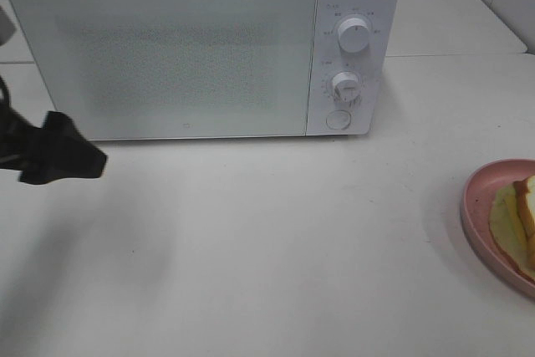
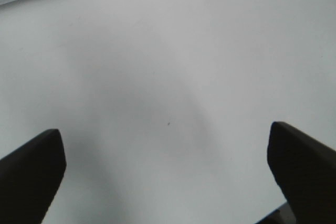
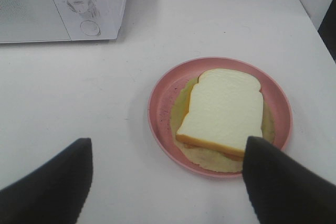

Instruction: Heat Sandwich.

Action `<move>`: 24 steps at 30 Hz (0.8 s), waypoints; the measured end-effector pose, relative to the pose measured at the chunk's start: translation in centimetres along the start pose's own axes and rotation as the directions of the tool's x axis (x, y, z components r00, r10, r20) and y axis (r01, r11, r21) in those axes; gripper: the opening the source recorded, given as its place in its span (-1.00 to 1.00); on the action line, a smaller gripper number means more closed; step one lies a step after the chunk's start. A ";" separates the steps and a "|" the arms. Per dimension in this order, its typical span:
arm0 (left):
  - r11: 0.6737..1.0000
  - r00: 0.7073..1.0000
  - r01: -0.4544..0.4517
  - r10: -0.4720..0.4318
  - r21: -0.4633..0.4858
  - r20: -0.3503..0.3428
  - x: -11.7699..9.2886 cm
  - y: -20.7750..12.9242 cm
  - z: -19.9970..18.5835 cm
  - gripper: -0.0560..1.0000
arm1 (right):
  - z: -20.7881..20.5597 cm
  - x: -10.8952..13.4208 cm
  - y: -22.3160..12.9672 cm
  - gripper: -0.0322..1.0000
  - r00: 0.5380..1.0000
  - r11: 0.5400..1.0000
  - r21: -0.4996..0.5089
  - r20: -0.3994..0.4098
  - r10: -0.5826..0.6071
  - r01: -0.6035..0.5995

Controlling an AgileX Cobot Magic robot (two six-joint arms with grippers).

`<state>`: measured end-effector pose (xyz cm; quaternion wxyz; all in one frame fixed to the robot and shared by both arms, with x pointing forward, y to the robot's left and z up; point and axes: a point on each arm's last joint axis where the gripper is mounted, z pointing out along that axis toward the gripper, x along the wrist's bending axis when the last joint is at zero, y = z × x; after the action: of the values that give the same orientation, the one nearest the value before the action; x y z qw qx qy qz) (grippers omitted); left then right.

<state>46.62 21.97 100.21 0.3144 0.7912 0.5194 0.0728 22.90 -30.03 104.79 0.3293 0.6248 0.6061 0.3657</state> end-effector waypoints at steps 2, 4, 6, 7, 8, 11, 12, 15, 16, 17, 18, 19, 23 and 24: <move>0.995 0.995 0.094 -0.094 0.015 -0.027 1.7 -0.4 -2.3 0.98 | 0.0 0.0 0.0 0.53 1.000 1.000 0.000 0.000 0.000 0.000; 0.992 0.992 0.124 -0.124 0.006 -0.035 2.1 -0.4 -3.0 0.98 | 0.0 0.0 0.0 0.53 1.000 1.000 0.000 0.000 0.000 0.000; 0.977 0.974 0.214 -0.214 -0.012 -0.068 2.9 -1.0 -5.2 0.98 | 0.0 0.0 0.0 0.53 1.000 1.000 0.000 0.000 0.000 0.000; 0.977 0.974 0.214 -0.214 -0.012 -0.068 2.9 -1.0 -5.2 0.98 | 0.0 0.0 0.0 0.53 1.000 1.000 0.000 0.000 0.000 0.000; 0.971 0.968 0.237 -0.237 -0.014 -0.083 3.1 -1.2 -5.9 0.98 | 0.0 0.0 0.0 0.53 1.000 1.000 0.000 0.000 0.000 0.000; 0.953 0.941 0.303 -0.301 -0.009 -0.155 3.1 -2.5 -8.4 0.98 | 0.0 0.0 0.0 0.53 1.000 1.000 0.000 0.000 0.000 0.000; 0.953 0.941 0.303 -0.301 -0.009 -0.155 3.1 -2.5 -8.4 0.98 | 0.0 0.0 0.0 0.53 1.000 1.000 0.000 0.000 0.000 0.000; 0.942 0.910 0.335 -0.320 0.012 -0.264 2.4 -4.2 -10.8 0.98 | 0.0 0.0 0.0 0.53 1.000 1.000 0.000 0.000 0.000 0.000; 0.942 0.910 0.335 -0.320 0.012 -0.264 2.4 -4.2 -10.8 0.98 | 0.0 0.0 0.0 0.53 1.000 1.000 0.000 0.000 0.000 0.000; 0.941 0.901 0.337 -0.317 0.016 -0.294 2.3 -4.6 -11.3 0.98 | 0.0 0.0 0.0 0.53 1.000 1.000 0.000 0.000 0.000 0.000; 0.940 0.890 0.340 -0.322 0.000 -0.323 2.0 -4.9 -12.0 0.98 | 0.0 0.0 0.0 0.53 1.000 1.000 0.000 0.000 0.000 0.000; 0.940 0.872 0.340 -0.330 -0.036 -0.361 1.4 -5.7 -13.4 0.98 | 0.0 0.0 0.0 0.53 1.000 1.000 0.000 0.000 0.000 0.000; 0.948 0.863 0.275 -0.318 -0.162 -0.392 -0.3 -7.3 -16.0 0.98 | 0.0 0.0 0.0 0.53 1.000 1.000 0.000 0.000 0.000 0.000; 0.948 0.864 0.257 -0.313 -0.190 -0.394 -0.9 -7.9 -16.5 0.98 | 0.0 0.0 0.0 0.53 1.000 1.000 0.000 0.000 0.000 0.000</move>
<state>32.81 30.25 108.92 0.2540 0.6490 0.6801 0.2273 22.90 -30.03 104.79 0.3293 0.6248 0.6061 0.3657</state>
